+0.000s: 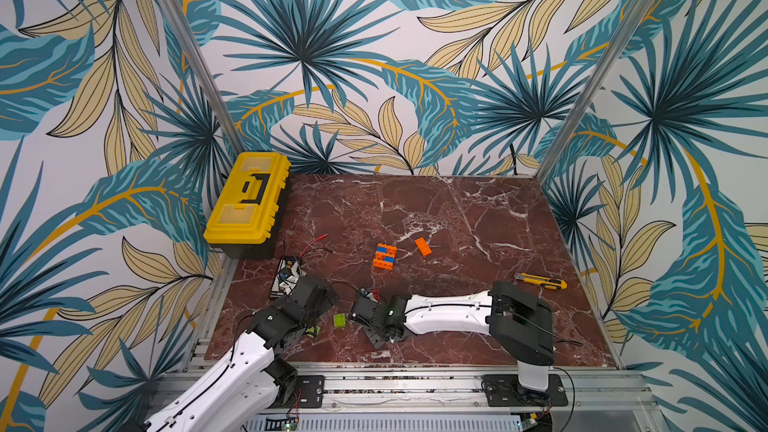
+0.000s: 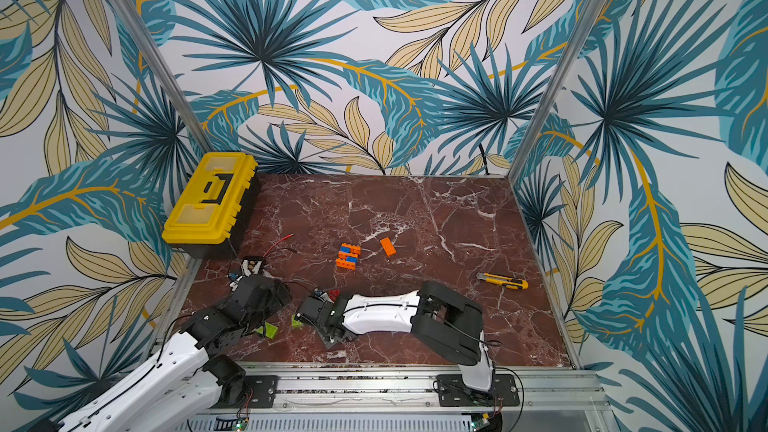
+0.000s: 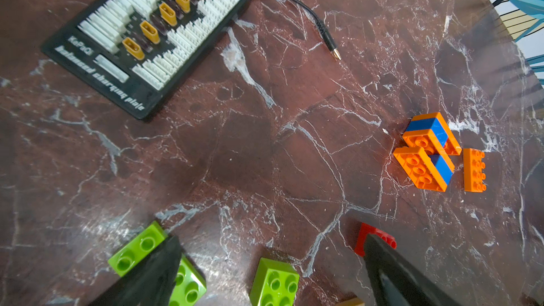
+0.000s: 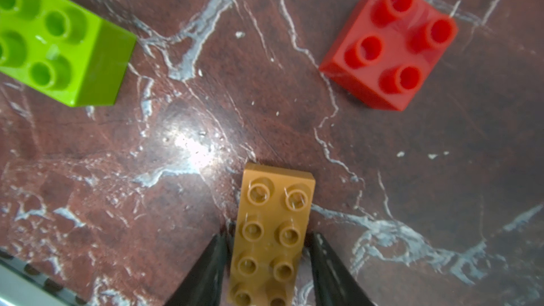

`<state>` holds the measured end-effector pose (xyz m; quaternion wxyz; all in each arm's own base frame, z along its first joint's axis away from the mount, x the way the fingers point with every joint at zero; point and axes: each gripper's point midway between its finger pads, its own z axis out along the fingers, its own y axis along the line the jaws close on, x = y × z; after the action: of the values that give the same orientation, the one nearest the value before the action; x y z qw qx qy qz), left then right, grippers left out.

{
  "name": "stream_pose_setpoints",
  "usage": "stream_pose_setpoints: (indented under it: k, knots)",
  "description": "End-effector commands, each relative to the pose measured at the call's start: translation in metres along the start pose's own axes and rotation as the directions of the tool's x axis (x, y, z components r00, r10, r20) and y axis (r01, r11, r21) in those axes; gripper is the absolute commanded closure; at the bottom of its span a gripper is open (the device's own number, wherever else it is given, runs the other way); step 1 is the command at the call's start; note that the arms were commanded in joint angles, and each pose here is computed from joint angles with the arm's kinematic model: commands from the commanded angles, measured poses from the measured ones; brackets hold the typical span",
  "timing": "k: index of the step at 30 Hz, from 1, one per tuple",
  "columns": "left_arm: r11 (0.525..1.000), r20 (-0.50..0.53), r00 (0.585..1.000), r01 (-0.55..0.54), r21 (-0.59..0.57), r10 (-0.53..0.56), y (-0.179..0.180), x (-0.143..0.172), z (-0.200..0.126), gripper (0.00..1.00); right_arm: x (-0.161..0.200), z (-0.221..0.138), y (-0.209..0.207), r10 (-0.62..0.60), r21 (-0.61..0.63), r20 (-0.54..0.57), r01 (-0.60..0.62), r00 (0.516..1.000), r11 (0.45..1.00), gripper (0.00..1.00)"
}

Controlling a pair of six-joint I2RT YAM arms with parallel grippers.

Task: Assemble the number 5 with lego
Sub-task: Pick up the lego brick from the center of the board.

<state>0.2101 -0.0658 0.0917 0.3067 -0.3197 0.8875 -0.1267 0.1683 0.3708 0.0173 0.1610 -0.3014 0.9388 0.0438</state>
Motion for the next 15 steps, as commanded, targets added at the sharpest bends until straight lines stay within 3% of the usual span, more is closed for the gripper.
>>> stream_pose_setpoints:
  k: [1,15]
  knots:
    - [1.000,0.004,1.000,-0.007,-0.007,0.007,0.0030,-0.0001,0.0018,0.00,0.0213,0.0165,-0.0111,-0.016,0.032,-0.070,0.019,0.997,0.999,0.54]
    - [1.000,-0.005,1.000,-0.005,0.011,0.005,0.0001,0.0013,0.0008,0.00,0.0213,0.0115,-0.0199,-0.017,-0.021,-0.030,0.017,0.999,1.000,0.70]
